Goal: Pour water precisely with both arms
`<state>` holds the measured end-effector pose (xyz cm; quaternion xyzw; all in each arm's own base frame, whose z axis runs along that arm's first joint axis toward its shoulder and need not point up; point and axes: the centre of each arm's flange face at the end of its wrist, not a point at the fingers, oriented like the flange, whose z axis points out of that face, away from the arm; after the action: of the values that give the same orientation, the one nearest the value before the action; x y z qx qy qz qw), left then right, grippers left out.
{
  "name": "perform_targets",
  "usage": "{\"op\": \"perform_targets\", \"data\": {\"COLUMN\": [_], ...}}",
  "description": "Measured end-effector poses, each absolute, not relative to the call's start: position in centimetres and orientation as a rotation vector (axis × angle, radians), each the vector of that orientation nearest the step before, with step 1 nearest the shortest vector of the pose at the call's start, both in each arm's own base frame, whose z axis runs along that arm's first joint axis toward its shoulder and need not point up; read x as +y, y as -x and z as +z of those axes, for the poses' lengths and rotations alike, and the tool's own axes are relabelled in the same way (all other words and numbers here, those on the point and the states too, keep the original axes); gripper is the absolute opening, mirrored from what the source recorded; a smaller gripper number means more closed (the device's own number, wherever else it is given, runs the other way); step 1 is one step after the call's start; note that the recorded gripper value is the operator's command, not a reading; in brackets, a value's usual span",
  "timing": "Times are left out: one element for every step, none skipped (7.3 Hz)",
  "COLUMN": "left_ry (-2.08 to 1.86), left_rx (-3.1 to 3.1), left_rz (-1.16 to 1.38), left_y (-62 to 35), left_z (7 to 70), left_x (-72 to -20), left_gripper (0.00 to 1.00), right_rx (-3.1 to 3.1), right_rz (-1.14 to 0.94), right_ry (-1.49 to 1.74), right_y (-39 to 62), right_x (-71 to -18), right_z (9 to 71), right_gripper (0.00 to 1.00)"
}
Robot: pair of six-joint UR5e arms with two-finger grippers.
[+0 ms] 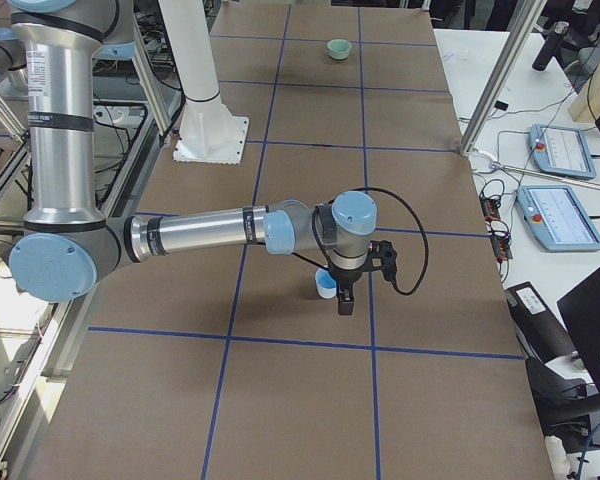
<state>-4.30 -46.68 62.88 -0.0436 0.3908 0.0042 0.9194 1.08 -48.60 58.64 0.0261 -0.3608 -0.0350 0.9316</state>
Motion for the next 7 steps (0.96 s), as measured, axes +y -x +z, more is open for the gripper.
{"op": "perform_targets", "data": {"left_ry": [0.087, 0.076, 0.065, 0.051, 0.042, 0.037, 0.034], "left_rx": [0.808, 0.812, 0.813, 0.815, 0.815, 0.816, 0.817], "left_rz": [0.005, 0.006, 0.009, 0.015, 0.019, 0.022, 0.026], "left_y": [4.3, 4.3, 4.3, 4.3, 4.3, 4.3, 4.3], "left_z": [62.6, 61.8, 61.2, 60.5, 60.0, 59.8, 59.7], "left_x": [-46.4, -46.0, -45.8, -45.7, -45.7, -45.7, -45.7], "left_gripper": [1.00, 1.00, 1.00, 1.00, 1.00, 1.00, 1.00], "right_rx": [-0.739, -0.739, -0.738, -0.738, -0.738, -0.738, -0.739], "right_rz": [-0.071, -0.070, -0.070, -0.071, -0.071, -0.072, -0.073], "right_ry": [-0.053, -0.050, -0.048, -0.048, -0.050, -0.054, -0.056], "right_y": [-1.1, -1.1, -1.1, -1.0, -1.0, -1.0, -1.0], "right_x": [-48.6, -48.6, -48.6, -48.6, -48.6, -48.7, -48.7], "right_z": [58.7, 58.8, 58.9, 58.9, 58.8, 58.6, 58.5], "right_gripper": [1.00, 1.00, 1.00, 1.00, 1.00, 1.00, 1.00]}}
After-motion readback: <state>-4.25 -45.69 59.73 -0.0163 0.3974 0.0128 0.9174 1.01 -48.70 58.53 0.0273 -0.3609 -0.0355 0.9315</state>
